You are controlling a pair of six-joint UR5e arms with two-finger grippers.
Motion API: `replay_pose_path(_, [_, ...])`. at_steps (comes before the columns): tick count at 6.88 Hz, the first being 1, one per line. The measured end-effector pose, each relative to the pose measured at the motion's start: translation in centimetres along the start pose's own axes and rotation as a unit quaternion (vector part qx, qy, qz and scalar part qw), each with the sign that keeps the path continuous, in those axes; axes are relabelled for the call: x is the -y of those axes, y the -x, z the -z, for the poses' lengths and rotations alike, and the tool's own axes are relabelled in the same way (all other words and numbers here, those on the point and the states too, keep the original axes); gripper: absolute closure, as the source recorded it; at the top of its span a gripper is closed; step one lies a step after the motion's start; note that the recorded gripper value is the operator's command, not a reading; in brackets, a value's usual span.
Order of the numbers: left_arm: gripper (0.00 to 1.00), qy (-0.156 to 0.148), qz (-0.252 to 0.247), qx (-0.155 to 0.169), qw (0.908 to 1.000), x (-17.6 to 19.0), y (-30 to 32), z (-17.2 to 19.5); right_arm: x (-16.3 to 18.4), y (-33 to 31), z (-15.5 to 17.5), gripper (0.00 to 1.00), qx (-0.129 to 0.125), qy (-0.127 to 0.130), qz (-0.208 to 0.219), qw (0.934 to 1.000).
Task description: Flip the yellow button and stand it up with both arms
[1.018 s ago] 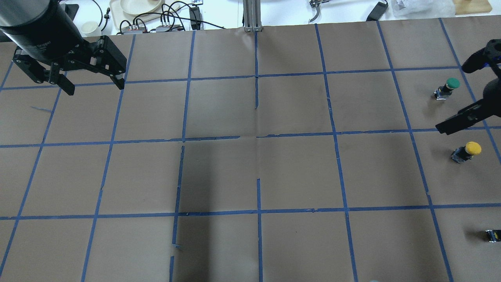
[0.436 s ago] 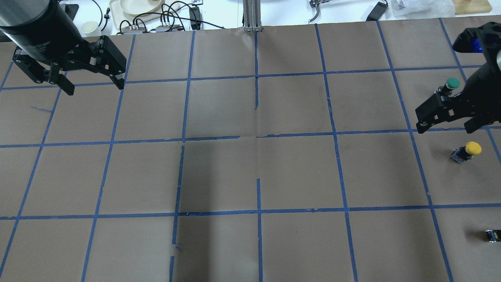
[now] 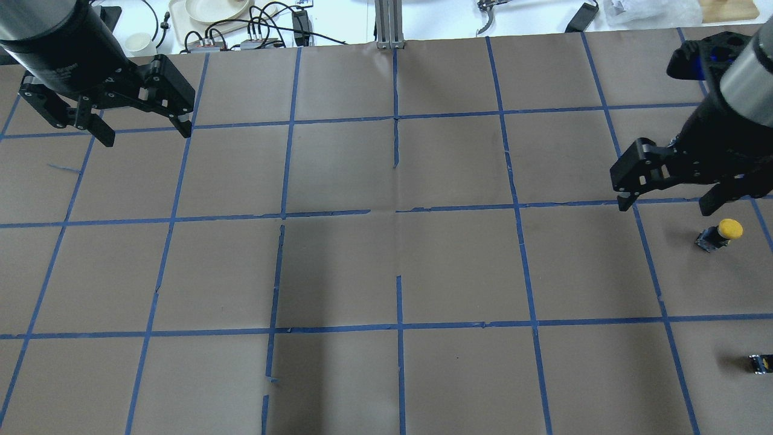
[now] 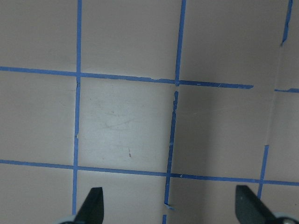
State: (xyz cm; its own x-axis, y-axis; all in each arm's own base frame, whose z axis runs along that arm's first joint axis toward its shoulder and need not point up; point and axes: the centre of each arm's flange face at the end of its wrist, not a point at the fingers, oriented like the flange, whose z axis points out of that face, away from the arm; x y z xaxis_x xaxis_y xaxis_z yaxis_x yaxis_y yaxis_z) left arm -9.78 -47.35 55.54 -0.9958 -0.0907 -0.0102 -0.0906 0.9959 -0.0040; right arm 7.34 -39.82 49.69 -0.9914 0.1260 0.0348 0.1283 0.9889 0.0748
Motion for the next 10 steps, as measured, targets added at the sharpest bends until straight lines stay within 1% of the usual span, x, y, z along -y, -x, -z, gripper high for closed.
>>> replay_pose_path(1, [0.00, 0.000, 0.000, 0.000, 1.0000, 0.0, 0.0, 0.0, 0.3, 2.5, -0.2, 0.00, -0.004, 0.000, 0.006, 1.0000])
replay_pose_path(3, [0.00, 0.001, 0.000, 0.000, 1.0000, 0.0, 0.0, 0.0, 0.4, 5.5, -0.6, 0.00, -0.002, 0.000, 0.027, 0.9996])
replay_pose_path(5, [0.00, 0.001, 0.000, 0.000, 1.0000, 0.0, 0.0, 0.0, 0.4, 6.1, -1.0, 0.00, 0.001, 0.005, 0.036, 0.9993])
replay_pose_path(8, [0.00, 0.001, 0.000, 0.000, 1.0000, 0.0, 0.0, 0.0, 0.1, 6.1, -0.4, 0.00, 0.001, -0.001, 0.038, 0.9993])
replay_pose_path(10, [0.00, 0.001, 0.000, 0.000, 1.0000, 0.0, 0.0, 0.0, 0.1, 6.1, -0.5, 0.00, 0.001, -0.001, 0.038, 0.9993])
